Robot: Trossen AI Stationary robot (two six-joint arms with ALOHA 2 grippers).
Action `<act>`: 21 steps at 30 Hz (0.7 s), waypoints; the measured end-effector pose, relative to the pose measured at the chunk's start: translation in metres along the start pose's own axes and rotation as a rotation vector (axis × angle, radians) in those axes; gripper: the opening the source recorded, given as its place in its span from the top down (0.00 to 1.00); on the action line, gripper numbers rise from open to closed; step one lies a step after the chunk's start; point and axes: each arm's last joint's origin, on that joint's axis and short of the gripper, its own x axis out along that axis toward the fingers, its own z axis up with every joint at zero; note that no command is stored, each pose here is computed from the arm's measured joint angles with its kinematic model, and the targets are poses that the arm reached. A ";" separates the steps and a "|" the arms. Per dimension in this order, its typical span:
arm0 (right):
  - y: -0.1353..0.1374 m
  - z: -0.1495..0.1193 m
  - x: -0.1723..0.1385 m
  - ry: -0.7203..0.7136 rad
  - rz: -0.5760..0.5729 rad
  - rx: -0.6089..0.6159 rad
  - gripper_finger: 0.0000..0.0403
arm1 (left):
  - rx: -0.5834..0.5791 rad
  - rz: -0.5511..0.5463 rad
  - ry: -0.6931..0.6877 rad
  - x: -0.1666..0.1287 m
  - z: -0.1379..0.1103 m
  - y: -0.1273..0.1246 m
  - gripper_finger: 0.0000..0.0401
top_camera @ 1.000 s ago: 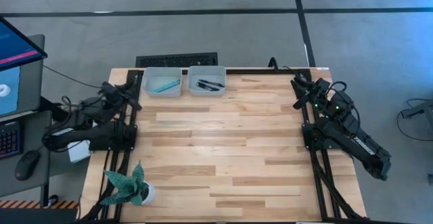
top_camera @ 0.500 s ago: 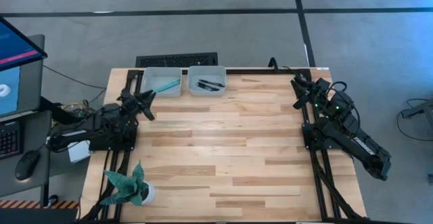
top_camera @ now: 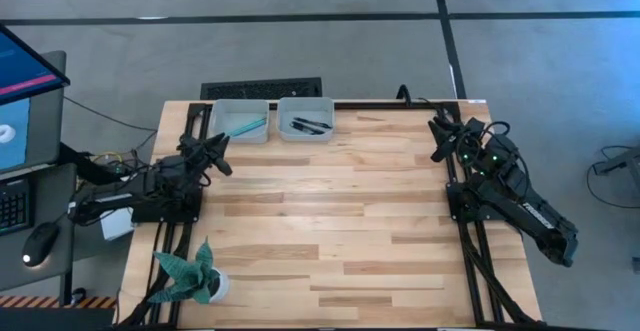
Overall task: Sort pens & pencils
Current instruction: Return to Home Position
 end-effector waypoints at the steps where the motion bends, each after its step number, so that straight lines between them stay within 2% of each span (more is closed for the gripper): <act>1: 0.000 0.000 0.000 -0.001 -0.003 0.000 0.65 | 0.000 0.000 0.001 0.000 0.000 0.000 0.79; 7: -0.002 -0.005 0.003 -0.030 -0.016 0.013 0.64 | 0.001 0.001 0.003 0.000 0.000 0.000 0.79; 11: -0.005 -0.019 0.011 -0.065 -0.006 0.021 0.64 | 0.002 0.001 0.004 0.000 0.000 0.000 0.79; 18: -0.012 -0.050 0.020 -0.034 -0.014 0.056 0.65 | 0.025 0.003 0.006 0.000 -0.001 0.000 0.79; 21: -0.012 -0.050 0.020 -0.033 -0.018 0.056 0.65 | 0.027 0.005 0.007 0.000 -0.001 0.000 0.79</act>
